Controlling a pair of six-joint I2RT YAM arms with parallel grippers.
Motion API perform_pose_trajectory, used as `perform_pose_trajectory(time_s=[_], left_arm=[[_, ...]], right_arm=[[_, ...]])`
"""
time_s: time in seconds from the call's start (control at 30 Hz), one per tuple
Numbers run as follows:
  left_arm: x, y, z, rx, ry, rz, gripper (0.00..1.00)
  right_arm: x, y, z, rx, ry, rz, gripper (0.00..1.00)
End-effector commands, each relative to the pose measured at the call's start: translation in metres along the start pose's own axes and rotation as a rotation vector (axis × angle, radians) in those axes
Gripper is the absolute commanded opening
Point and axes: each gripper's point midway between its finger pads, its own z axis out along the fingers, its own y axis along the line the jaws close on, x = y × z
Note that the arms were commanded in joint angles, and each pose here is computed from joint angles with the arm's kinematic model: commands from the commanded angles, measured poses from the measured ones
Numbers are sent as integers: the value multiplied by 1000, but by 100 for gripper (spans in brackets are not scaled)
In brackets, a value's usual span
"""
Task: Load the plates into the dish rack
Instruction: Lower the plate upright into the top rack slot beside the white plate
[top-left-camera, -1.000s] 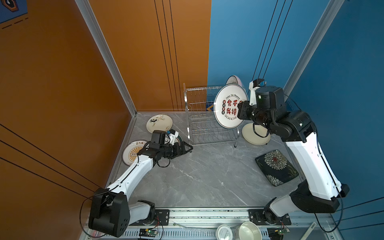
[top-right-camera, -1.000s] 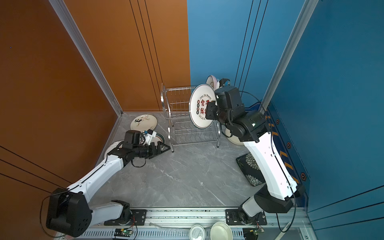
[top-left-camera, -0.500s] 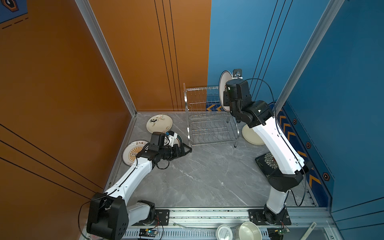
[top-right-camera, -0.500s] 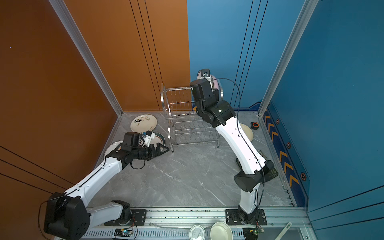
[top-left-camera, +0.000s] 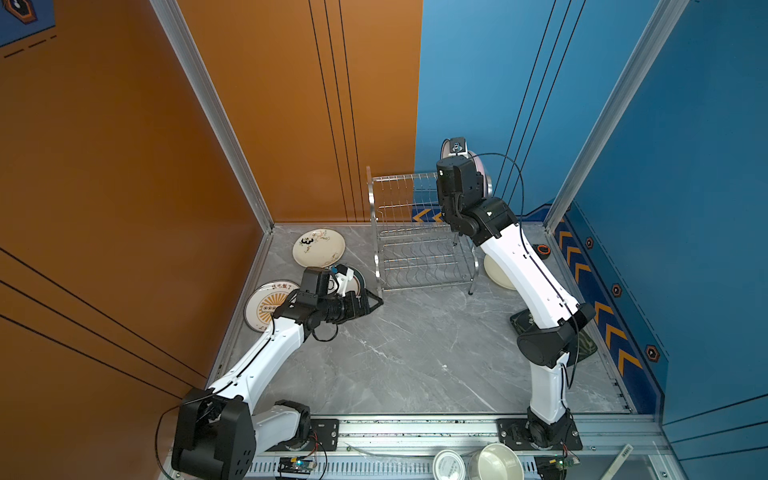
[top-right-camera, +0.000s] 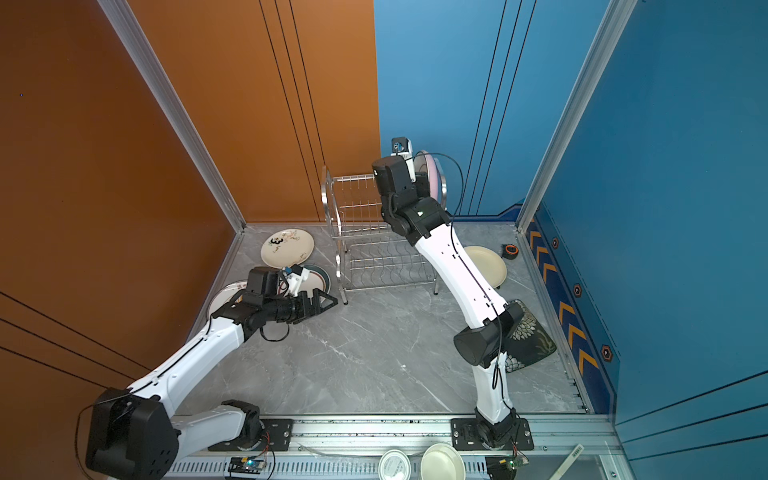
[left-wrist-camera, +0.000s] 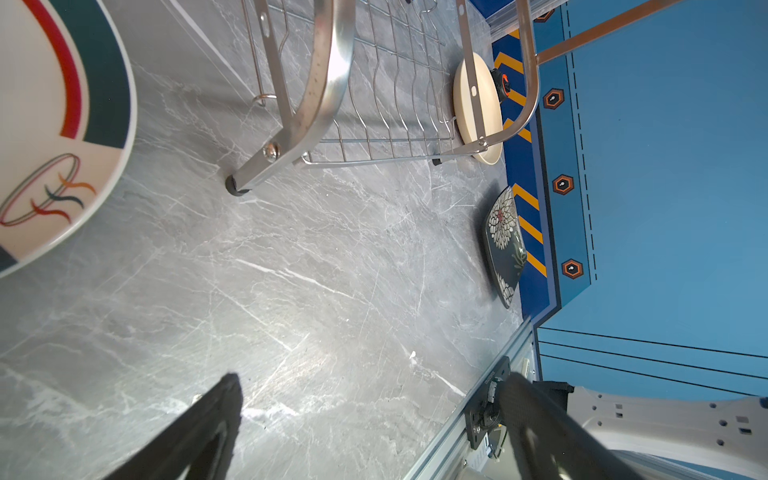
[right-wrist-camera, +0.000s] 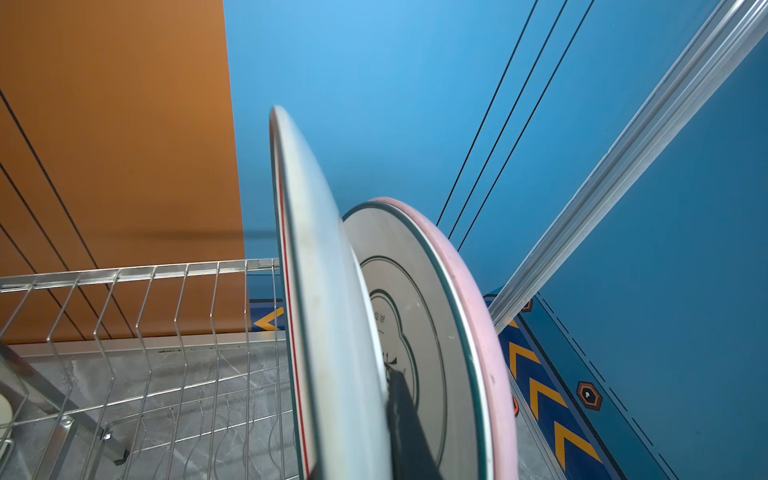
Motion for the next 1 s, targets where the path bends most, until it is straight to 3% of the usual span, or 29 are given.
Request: perform_pose_trajectory(time_s=[0.0,0.6,0.97], left_arm=[[5,3,-3,-19,-4,4,98],[8,6,-8,-37,-29,-9,98],[6,4,-9,-41,-27,-10,98]], right_arm=[[-18,-11,1,36,-54,66,0],[21,6,24,6,40,53,0],[24,4,18,-17,50,54,21]])
